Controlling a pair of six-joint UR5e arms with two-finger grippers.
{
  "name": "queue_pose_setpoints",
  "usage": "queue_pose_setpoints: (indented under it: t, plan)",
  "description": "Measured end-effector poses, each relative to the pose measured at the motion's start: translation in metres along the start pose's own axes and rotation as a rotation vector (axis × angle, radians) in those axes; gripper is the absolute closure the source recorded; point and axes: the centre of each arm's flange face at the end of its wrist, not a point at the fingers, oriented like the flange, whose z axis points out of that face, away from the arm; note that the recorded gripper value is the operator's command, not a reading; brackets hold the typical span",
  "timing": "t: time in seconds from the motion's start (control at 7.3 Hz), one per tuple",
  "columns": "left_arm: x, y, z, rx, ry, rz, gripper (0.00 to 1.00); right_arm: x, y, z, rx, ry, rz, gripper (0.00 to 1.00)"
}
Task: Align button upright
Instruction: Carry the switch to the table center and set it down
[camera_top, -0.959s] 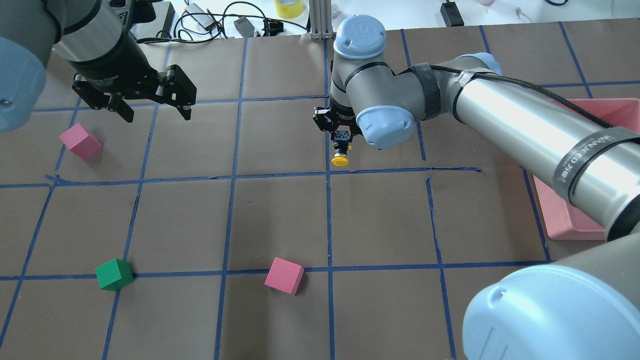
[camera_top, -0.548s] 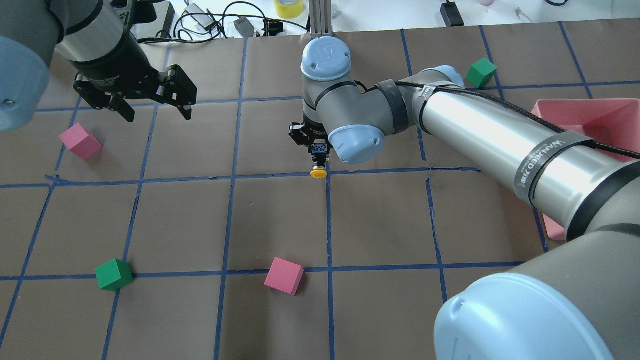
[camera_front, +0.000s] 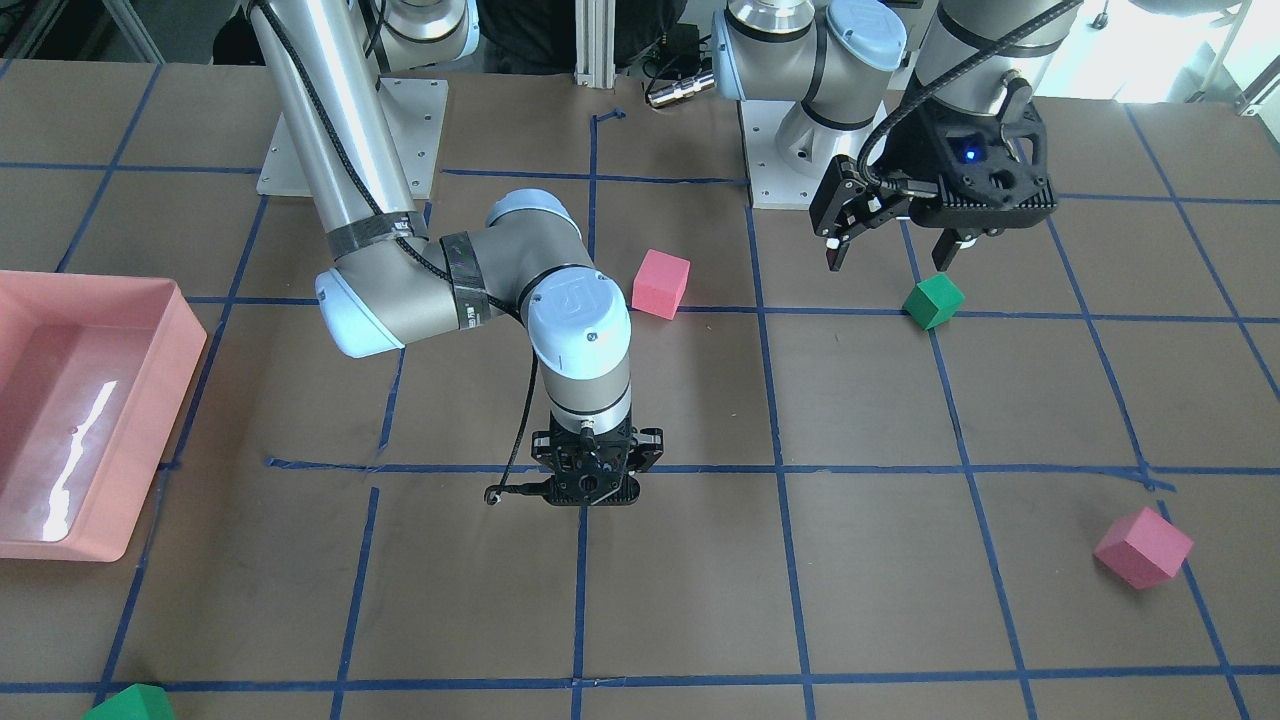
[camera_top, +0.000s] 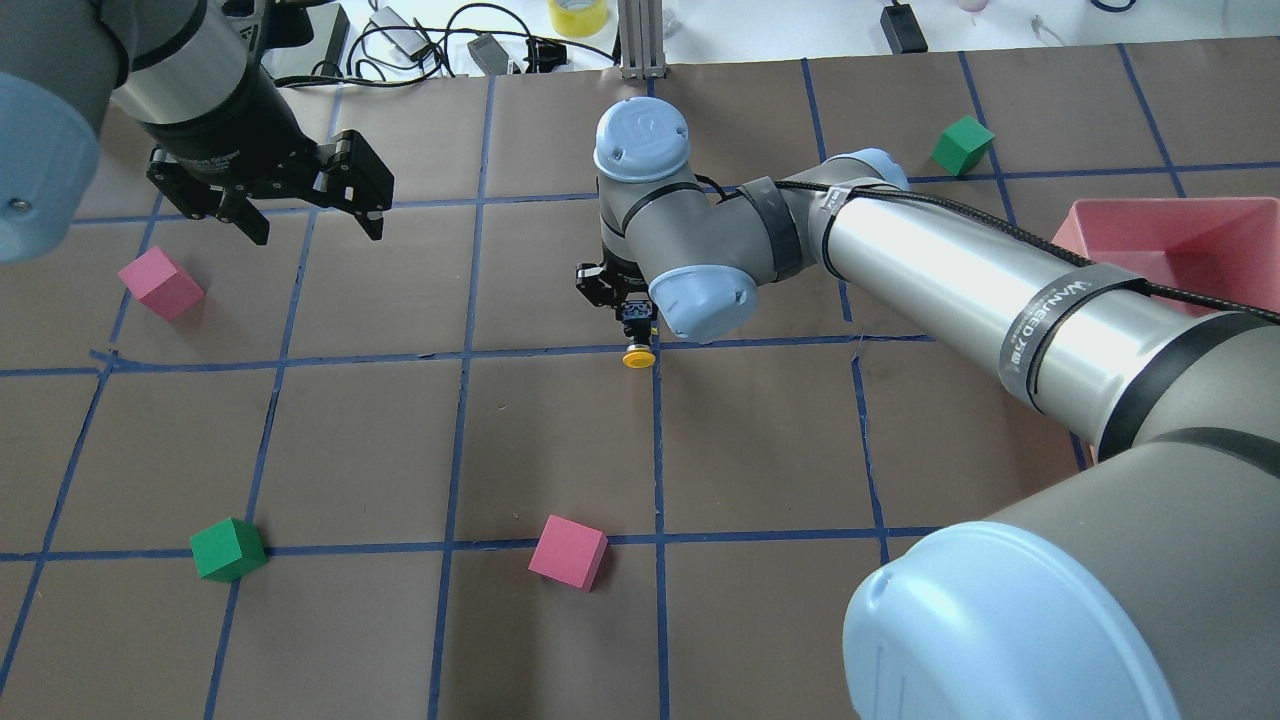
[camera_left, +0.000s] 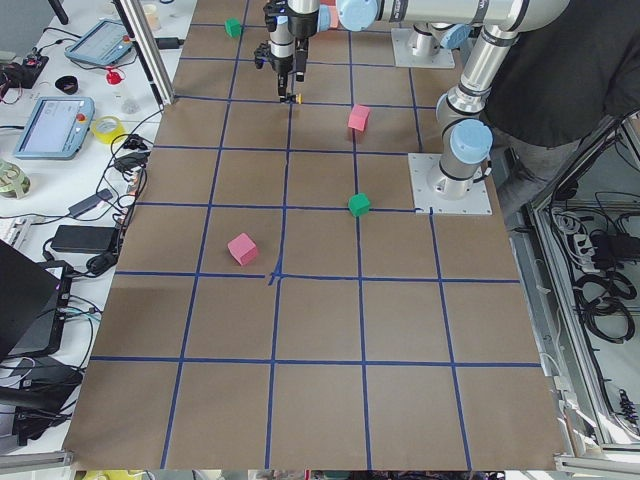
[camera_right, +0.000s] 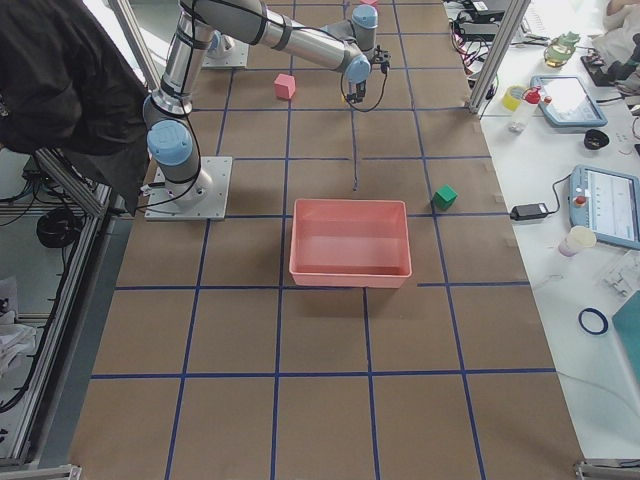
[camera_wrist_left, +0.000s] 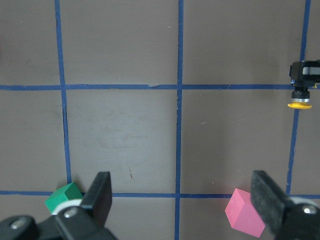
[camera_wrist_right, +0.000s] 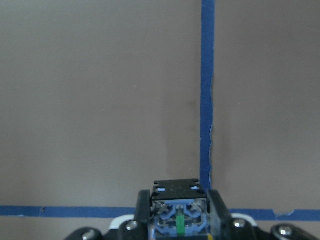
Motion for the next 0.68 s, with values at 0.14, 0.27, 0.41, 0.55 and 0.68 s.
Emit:
queue_pose_setpoints:
  t: [0.14, 0.27, 0.41, 0.55, 0.68]
  plan:
    - [0.0003, -0.0004, 0.0008, -0.002, 0.001, 0.0, 0.0, 0.0, 0.0002, 0.0034, 0.001, -0.003, -0.002, 1.0]
    - [0.0003, -0.0008, 0.0015, -0.003, 0.001, 0.001, 0.0, 0.0001, 0.0004, 0.0061, 0.001, -0.004, -0.003, 0.99]
    - [0.0002, -0.0009, 0.0015, -0.003, 0.0, 0.0, 0.0, 0.0002, 0.0005, 0.0086, 0.0, -0.004, -0.004, 0.93]
    - [0.0001, -0.0009, 0.0015, -0.003, 0.0, 0.0, 0.0, 0.0004, 0.0002, 0.0094, 0.002, -0.002, -0.007, 0.85]
    - [0.0001, -0.001, 0.0017, -0.003, 0.0, 0.0, 0.0, 0.0007, 0.0, 0.0095, 0.005, 0.001, -0.012, 0.77]
